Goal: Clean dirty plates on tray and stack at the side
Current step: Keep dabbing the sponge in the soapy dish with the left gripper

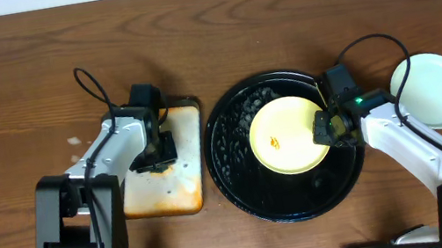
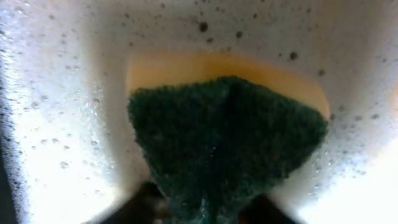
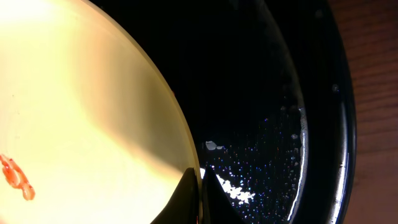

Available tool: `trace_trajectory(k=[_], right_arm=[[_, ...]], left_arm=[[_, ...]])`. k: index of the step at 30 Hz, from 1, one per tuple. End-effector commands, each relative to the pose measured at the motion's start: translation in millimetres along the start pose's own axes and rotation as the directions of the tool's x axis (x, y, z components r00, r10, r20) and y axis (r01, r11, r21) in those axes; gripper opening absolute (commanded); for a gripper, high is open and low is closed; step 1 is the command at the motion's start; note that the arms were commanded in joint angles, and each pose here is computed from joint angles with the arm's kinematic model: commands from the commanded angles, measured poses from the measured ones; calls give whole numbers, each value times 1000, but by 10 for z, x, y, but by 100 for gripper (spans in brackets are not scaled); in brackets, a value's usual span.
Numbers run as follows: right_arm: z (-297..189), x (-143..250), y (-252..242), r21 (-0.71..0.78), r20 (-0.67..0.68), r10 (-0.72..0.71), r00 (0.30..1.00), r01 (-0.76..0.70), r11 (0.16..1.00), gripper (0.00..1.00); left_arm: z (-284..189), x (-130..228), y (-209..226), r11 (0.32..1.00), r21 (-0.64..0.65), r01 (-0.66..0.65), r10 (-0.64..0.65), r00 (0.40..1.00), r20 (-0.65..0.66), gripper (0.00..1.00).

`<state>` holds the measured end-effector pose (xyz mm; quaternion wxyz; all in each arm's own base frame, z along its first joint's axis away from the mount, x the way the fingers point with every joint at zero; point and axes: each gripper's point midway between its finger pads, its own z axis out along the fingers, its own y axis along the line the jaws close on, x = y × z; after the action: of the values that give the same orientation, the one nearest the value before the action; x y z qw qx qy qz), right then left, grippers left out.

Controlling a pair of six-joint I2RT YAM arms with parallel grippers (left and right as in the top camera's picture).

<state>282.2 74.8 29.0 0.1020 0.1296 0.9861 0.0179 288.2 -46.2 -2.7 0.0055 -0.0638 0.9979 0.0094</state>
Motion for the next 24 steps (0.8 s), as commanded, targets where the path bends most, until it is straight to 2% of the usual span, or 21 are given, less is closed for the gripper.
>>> trace_trajectory(k=[1,7,18,24], right_arm=[[-64,-96,-30,14,37,22,999,-23,1000,1],[-64,-95,-31,15,37,14,999,-15,1000,1],[-64,-91,-27,13,35,11,999,-11,1000,1],[-64,-91,-26,12,35,11,999,-11,1000,1]], left_arm=[[-114,-17,-61,999,39,0,-1,1000,5,57],[-332,-79,-67,998,56,-1,-3,997,75,61],[-318,-200,-29,999,38,2,-8,987,159,45],[-88,-103,28,1000,15,4,-6,990,144,45]])
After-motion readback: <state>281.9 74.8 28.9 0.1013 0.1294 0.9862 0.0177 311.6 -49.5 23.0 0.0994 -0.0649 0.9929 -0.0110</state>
